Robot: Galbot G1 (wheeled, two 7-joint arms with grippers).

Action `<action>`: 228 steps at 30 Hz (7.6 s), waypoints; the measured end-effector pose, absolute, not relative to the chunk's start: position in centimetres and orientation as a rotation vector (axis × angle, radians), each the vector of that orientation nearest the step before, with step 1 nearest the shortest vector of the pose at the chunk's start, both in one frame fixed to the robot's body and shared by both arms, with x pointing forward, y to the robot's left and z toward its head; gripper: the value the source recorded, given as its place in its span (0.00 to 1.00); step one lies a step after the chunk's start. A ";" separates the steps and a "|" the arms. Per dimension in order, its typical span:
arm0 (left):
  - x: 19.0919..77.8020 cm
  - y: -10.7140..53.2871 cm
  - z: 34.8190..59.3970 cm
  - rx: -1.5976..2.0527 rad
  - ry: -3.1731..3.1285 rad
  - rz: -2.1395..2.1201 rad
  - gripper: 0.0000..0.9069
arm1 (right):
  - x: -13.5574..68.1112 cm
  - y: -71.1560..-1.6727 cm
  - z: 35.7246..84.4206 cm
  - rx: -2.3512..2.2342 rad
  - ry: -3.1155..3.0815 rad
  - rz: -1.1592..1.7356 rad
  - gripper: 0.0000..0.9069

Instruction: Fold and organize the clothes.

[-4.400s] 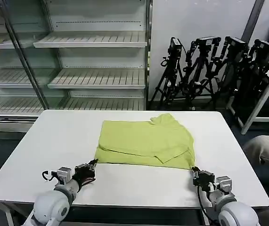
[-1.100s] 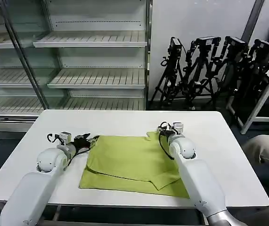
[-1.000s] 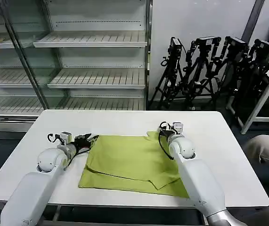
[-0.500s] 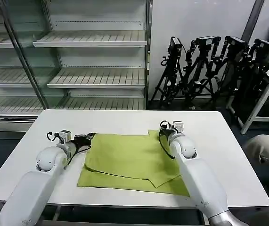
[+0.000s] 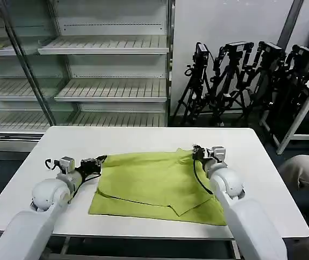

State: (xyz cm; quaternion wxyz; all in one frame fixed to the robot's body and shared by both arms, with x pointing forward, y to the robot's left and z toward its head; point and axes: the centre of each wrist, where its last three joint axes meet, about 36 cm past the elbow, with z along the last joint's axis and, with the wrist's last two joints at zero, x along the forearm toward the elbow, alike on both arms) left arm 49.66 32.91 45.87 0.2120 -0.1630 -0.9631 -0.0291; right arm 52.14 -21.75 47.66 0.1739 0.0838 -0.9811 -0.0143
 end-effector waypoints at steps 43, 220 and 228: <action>39.6 30.7 46.2 -0.421 -2.668 -0.178 1.00 | 38.0 -24.0 47.5 0.290 -2.764 0.049 1.00; 40.0 40.6 49.0 0.064 -2.760 0.009 0.00 | 36.2 -25.7 49.2 0.182 -2.835 0.152 1.00; 38.9 43.3 53.4 0.158 -2.870 -0.206 0.00 | 36.2 -25.8 49.4 0.179 -2.839 0.159 1.00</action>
